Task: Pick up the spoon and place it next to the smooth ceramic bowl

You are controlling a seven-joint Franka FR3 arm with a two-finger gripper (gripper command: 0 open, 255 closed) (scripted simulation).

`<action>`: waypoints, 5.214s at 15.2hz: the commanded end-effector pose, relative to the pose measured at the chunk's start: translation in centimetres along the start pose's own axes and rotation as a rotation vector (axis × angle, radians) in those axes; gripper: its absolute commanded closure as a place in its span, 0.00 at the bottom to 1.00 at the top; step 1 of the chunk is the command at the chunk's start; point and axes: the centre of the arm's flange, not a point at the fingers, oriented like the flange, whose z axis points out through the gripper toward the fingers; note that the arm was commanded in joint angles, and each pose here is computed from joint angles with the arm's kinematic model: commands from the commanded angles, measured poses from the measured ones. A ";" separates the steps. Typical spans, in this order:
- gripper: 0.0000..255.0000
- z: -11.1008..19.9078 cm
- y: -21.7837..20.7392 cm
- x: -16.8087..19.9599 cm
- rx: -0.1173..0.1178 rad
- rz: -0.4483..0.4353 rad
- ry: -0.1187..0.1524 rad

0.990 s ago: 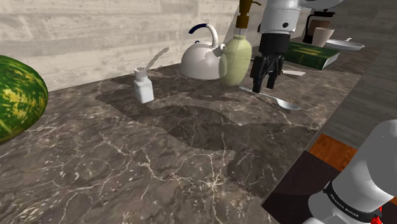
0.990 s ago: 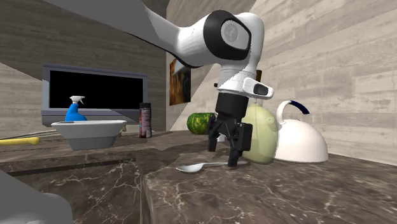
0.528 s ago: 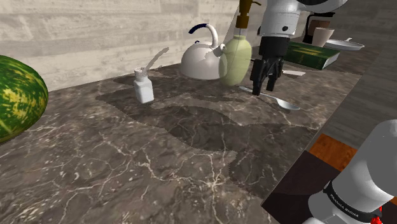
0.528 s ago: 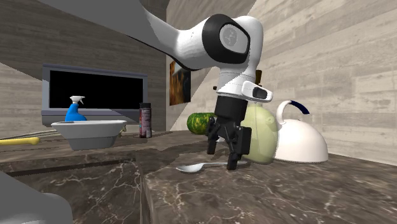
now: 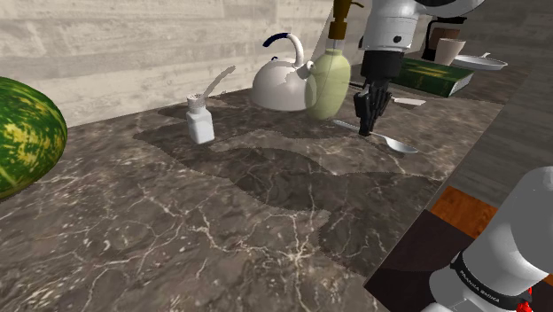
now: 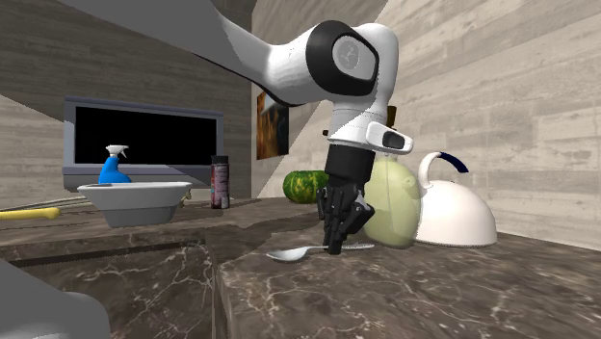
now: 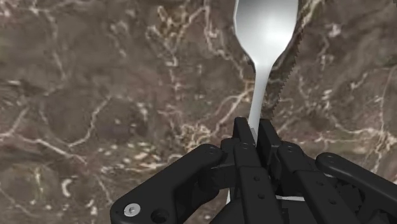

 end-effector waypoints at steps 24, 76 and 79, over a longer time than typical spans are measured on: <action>1.00 -10.8 -1.7 -1.6 0.000 0.000 -0.001; 1.00 -6.4 -31.8 -45.2 0.000 0.000 -0.001; 1.00 -5.6 -33.9 -48.4 0.000 0.000 -0.001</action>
